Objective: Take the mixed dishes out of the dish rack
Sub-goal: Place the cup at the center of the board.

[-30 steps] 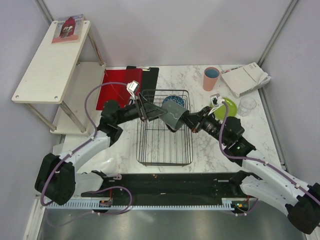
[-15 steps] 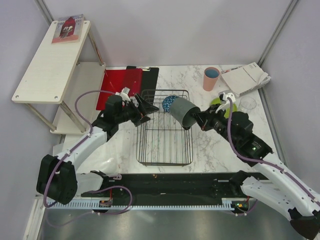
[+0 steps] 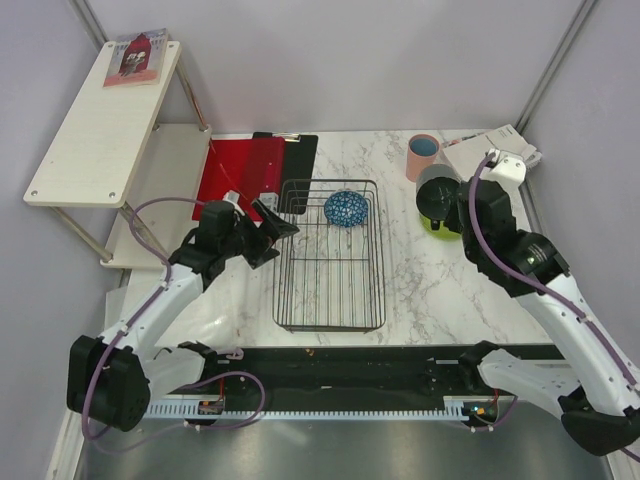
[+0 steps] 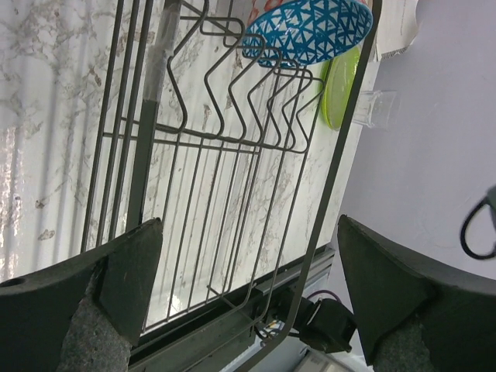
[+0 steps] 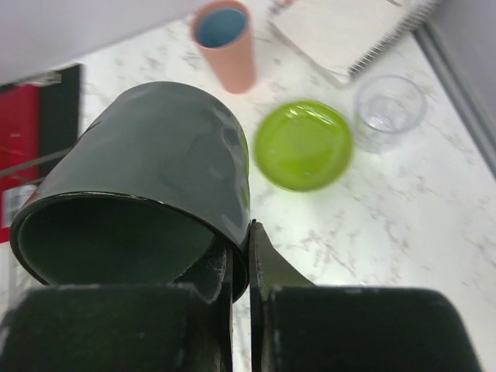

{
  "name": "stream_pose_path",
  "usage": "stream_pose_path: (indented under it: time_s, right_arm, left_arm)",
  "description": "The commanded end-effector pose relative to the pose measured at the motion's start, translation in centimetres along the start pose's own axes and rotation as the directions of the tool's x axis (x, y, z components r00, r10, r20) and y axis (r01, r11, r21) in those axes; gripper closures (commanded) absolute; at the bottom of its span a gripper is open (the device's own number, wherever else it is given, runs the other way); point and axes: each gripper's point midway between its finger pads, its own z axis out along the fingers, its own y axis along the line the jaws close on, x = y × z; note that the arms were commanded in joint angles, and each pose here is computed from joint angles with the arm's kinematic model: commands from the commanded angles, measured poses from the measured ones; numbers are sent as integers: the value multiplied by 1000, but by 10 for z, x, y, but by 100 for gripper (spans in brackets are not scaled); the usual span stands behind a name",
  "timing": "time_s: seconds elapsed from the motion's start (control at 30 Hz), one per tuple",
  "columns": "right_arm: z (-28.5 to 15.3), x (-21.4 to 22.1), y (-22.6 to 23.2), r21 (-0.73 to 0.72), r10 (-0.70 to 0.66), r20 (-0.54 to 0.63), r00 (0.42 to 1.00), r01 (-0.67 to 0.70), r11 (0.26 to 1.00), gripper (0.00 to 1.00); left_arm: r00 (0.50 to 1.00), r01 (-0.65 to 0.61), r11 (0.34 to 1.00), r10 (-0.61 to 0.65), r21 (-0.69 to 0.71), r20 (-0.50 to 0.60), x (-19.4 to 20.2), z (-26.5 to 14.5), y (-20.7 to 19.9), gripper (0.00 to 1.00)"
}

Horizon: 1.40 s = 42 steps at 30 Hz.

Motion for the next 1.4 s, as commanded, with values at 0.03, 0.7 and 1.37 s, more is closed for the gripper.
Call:
stream_pose_path:
  time_s: [0.03,0.7,1.37]
  right_arm:
    - [7,-10,-50,225,60,-11,998,-56,973,100]
    - [53,88,-146,504,504,-255,825,-331,798,100]
    - [123,169,-200,618,606,-293,739,-338,710,100]
  left_arm:
    - [1000,-19,999,19,26,-9,6,-20,-7,1]
    - [992,-14,998,22,60,-128,38,-30,5,1]
    - [988,-16,1000,17,4,-151,49,-27,29,1]
